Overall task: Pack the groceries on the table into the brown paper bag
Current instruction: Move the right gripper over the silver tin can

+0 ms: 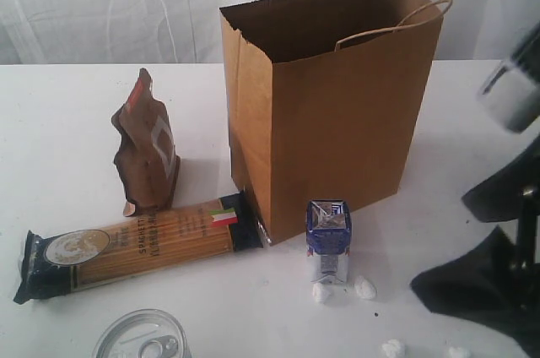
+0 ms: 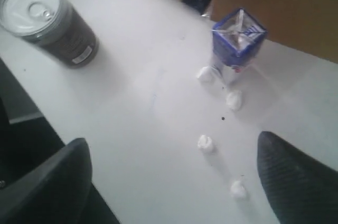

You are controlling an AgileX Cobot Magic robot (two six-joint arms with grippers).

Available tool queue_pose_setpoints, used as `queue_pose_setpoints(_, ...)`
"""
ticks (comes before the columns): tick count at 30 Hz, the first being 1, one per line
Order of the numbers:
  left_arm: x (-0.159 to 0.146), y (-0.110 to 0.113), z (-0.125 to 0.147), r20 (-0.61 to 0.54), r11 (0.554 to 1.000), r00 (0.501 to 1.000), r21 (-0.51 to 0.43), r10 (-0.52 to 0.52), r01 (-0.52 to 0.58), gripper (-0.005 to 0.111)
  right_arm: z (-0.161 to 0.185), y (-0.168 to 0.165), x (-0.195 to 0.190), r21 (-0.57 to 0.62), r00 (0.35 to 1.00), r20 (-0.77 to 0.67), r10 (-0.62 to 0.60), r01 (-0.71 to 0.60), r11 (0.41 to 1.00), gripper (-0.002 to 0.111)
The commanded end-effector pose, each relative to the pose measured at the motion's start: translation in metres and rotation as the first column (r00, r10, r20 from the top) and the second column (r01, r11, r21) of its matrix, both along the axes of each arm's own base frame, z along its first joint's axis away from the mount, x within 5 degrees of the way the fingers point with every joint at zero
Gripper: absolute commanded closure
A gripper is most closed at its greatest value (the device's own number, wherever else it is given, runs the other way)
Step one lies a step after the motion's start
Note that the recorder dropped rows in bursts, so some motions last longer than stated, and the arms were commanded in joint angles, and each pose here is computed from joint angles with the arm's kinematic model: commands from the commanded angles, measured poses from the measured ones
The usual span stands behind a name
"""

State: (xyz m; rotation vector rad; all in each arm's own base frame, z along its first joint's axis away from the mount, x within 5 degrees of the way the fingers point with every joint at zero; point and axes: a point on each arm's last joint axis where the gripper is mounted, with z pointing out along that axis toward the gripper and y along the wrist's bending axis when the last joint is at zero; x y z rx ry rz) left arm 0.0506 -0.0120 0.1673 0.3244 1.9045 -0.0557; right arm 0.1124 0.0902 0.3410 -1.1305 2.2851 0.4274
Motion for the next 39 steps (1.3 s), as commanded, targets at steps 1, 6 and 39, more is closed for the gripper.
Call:
queue_pose_setpoints(1, 0.0, 0.0, -0.001, -0.001, 1.0, 1.0, -0.004, 0.005, -0.005, 0.107, -0.007, 0.019, 0.004, -0.004, 0.991, 0.039, 0.128, -0.128, 0.992, 0.03)
queue_pose_setpoints(6, 0.0, 0.0, -0.001, -0.001, 1.0, 1.0, -0.004, 0.005, -0.005, 0.107, -0.013, 0.036, 0.006, -0.02, 0.978, 0.051, 0.201, -0.2, 0.98, 0.03)
queue_pose_setpoints(39, 0.0, 0.0, -0.001, -0.001, 1.0, 1.0, -0.004, 0.005, -0.005, 0.107, -0.063, 0.184, 0.008, -0.154, 0.759, 0.132, 0.637, -0.619, 0.77, 0.023)
